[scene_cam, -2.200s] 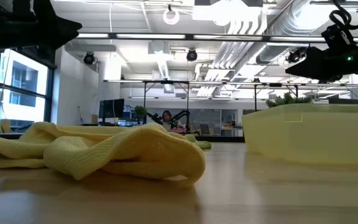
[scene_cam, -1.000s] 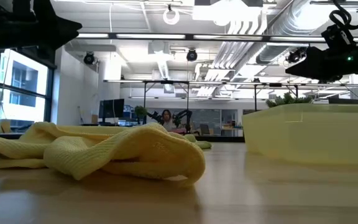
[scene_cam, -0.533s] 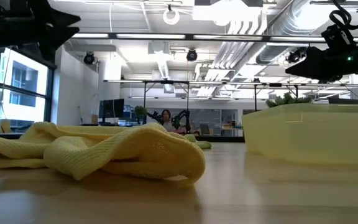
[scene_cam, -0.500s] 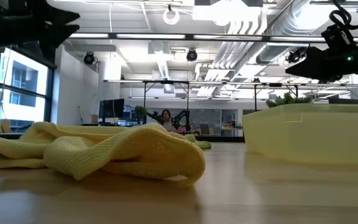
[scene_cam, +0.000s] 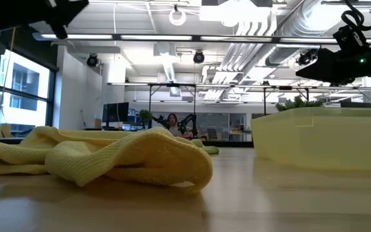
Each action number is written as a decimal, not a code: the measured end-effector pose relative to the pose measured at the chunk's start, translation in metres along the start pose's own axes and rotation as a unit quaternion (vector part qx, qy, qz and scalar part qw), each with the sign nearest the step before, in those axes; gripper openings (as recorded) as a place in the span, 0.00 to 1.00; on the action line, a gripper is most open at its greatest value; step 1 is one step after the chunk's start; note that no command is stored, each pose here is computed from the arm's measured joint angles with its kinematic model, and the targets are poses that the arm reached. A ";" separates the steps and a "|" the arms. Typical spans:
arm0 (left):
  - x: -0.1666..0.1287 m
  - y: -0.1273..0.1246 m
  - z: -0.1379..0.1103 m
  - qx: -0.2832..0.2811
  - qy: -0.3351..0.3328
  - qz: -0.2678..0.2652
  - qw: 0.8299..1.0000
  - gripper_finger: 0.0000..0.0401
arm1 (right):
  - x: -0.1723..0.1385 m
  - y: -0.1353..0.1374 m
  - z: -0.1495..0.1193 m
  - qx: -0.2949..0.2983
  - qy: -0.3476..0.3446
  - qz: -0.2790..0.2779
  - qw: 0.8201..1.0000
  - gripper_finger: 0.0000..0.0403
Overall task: Roll microfiber towels into tight, uniform cylinder then place into a basket
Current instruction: Prepare the yellow microfiber towel, then adjust the green microfiber towel, then fold the yellow microfiber towel
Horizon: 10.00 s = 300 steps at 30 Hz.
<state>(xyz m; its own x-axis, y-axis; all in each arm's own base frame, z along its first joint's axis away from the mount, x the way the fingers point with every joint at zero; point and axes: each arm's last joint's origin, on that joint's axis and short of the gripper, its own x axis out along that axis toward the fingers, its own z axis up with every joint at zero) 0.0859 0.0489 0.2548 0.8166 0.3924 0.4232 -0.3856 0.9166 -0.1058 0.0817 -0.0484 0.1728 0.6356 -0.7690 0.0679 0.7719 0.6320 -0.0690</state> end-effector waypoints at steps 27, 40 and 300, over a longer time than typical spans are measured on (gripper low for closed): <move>0.087 -0.098 -0.116 -0.095 0.487 -0.233 0.836 0.44 | -0.003 0.002 0.023 0.170 -0.108 0.104 0.974 0.37; 0.049 -0.133 -0.146 -0.012 0.611 -0.204 0.765 0.44 | -0.003 0.010 0.031 0.237 -0.119 0.251 0.931 0.37; 0.129 -0.167 -0.054 0.217 0.395 -0.018 0.893 0.44 | 0.081 0.244 0.175 -0.270 0.208 0.371 0.864 0.00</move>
<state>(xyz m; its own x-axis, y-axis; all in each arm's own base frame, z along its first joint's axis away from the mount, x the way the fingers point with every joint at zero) 0.2788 -0.0495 0.2779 0.8137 0.4519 -0.3657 -0.3431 0.8811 0.3254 0.3231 0.0607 0.3356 0.8080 -0.2105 -0.5502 -0.0347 0.9153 -0.4012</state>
